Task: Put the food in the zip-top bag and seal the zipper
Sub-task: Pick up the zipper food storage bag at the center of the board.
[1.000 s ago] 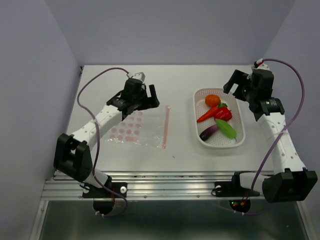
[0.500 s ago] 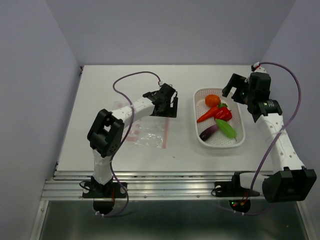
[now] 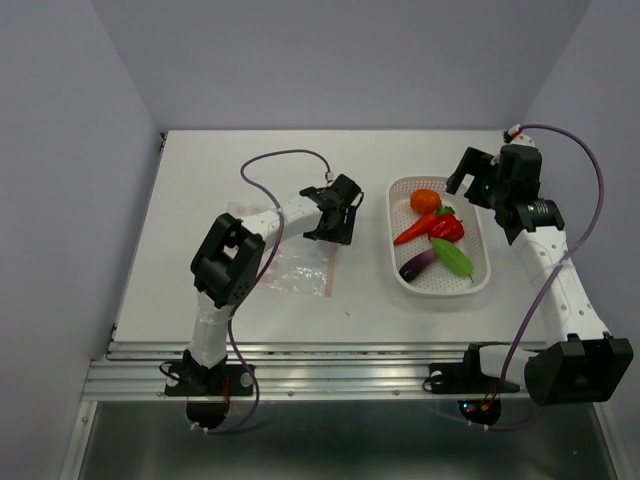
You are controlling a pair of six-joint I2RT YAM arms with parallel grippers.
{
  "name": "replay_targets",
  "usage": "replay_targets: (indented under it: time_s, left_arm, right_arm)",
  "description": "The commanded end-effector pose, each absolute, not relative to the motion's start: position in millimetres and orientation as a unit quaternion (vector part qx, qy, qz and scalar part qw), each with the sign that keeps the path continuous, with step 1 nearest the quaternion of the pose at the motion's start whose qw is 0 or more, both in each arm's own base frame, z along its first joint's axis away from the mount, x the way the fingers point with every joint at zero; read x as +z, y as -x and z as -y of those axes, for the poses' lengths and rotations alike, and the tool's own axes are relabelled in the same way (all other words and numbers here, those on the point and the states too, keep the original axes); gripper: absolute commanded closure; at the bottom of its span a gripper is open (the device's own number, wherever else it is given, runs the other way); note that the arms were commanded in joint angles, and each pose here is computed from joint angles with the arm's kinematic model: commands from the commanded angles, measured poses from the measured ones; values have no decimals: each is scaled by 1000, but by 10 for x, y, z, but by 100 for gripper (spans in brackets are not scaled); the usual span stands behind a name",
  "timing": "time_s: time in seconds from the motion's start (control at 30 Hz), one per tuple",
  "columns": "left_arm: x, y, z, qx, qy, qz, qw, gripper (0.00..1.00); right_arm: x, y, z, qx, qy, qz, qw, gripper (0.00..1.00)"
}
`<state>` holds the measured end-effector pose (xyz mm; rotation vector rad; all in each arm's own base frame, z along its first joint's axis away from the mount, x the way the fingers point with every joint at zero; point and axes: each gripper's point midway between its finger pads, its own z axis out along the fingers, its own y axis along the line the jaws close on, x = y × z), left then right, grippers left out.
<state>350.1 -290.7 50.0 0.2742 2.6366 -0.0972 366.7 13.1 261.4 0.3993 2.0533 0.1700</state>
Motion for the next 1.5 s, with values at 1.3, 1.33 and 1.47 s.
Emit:
replay_targets:
  time_s: [1.3, 1.33, 1.47]
  left_arm:
    - [292, -3393, 2928, -33, -121, -969, 213, 64]
    - [287, -3386, 2928, -34, -122, -969, 212, 70]
    - [297, -3373, 2968, -46, -123, -969, 210, 90]
  right_arm:
    - [2492, -3672, 5, 31, -183, -855, 484, 0]
    - [2486, -3675, 5, 31, -183, -856, 483, 0]
    - [2470, -3674, -1, 32, -182, -857, 480, 0]
